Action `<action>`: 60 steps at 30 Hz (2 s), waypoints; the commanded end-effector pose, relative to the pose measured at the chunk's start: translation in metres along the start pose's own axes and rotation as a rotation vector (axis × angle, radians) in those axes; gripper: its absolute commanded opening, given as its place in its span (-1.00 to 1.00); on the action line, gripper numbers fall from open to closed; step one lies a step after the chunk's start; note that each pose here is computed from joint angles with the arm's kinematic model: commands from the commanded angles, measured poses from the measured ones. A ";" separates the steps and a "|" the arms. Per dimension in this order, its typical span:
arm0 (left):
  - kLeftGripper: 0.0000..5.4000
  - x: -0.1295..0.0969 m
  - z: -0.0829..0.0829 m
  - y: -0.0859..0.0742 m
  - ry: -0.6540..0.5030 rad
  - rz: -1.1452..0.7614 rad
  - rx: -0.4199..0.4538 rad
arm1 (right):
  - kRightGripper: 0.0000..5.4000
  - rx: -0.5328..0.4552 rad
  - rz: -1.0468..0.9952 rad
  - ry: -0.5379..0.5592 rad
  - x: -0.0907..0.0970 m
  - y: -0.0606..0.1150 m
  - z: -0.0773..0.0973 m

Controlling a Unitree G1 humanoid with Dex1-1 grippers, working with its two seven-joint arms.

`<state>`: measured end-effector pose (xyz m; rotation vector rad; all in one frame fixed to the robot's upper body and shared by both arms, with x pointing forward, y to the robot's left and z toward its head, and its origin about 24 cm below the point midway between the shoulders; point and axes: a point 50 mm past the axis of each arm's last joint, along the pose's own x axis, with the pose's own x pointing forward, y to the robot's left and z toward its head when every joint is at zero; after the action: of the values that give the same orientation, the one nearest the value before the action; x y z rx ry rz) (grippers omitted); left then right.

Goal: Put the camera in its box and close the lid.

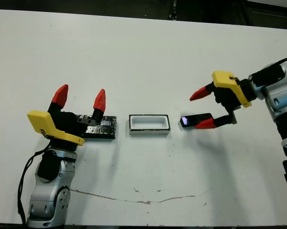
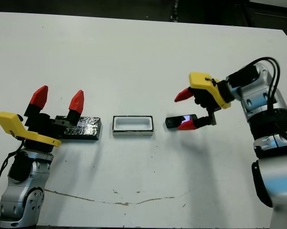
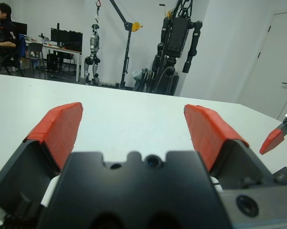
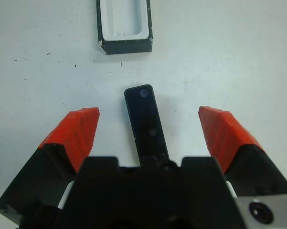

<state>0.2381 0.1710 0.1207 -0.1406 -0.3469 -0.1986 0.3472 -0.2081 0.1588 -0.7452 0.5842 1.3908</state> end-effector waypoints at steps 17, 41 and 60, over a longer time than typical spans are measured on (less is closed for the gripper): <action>1.00 -0.001 -0.001 0.000 0.014 -0.008 0.003 | 0.99 0.091 0.037 0.036 0.016 0.010 -0.019; 1.00 -0.002 -0.002 0.001 0.010 -0.010 0.002 | 0.01 0.126 -0.046 -0.030 0.026 0.018 -0.027; 1.00 0.000 0.000 0.001 0.009 -0.017 0.003 | -0.39 0.006 -0.140 0.022 0.007 0.018 -0.008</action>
<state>0.2383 0.1697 0.1211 -0.1471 -0.3503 -0.2139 0.3330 -0.2011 0.1430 -0.7790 0.5366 1.3010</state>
